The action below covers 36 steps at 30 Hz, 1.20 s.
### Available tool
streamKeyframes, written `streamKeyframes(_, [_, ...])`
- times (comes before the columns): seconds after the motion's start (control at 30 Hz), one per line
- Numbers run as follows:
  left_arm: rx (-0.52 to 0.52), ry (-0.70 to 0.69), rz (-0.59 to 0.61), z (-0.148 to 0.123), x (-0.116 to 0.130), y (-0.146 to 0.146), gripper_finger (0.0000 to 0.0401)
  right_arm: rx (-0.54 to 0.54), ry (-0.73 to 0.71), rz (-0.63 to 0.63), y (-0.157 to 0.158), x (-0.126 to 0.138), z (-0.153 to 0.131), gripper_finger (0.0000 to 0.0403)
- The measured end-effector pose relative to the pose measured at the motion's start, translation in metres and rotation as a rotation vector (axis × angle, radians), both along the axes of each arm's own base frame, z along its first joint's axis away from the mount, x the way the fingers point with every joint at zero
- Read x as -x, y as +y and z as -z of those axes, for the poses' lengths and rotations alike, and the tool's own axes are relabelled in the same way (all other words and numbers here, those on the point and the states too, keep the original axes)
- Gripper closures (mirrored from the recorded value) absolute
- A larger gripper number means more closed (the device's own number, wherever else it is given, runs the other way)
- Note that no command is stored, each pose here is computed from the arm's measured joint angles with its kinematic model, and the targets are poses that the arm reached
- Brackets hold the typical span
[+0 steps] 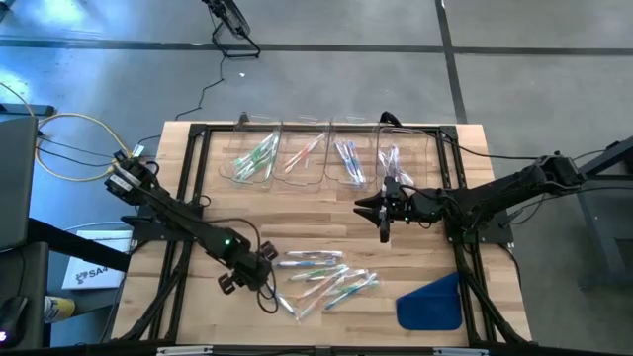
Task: Pick & Place Toothbrushes
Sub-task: Put the blue toothbrush into the middle right transparent bin
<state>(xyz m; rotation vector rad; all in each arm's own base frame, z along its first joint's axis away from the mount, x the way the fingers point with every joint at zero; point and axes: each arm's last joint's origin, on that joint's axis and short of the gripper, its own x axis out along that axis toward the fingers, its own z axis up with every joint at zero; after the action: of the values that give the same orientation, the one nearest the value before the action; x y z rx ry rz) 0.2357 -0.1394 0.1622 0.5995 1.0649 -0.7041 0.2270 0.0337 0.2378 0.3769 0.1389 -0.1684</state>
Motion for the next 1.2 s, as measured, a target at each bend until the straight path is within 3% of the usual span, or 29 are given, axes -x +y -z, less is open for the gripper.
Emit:
streamKeyframes(0.47, [0.016, 0.065, -0.005, 0.019, -0.006, -0.005, 0.0243, -0.002, 0.003, 0.001, 0.0, 0.0, 0.0, 0.0298])
streamKeyframes(0.93, [0.079, 0.083, 0.045, 0.019, -0.006, -0.007, 0.0384, 0.0, 0.006, 0.001, 0.0, 0.0, 0.001, 0.0298])
streamKeyframes(1.2, [0.116, 0.106, 0.123, 0.013, -0.009, -0.011, 0.0395, 0.0, 0.007, 0.001, 0.0, 0.0, 0.001, 0.0298])
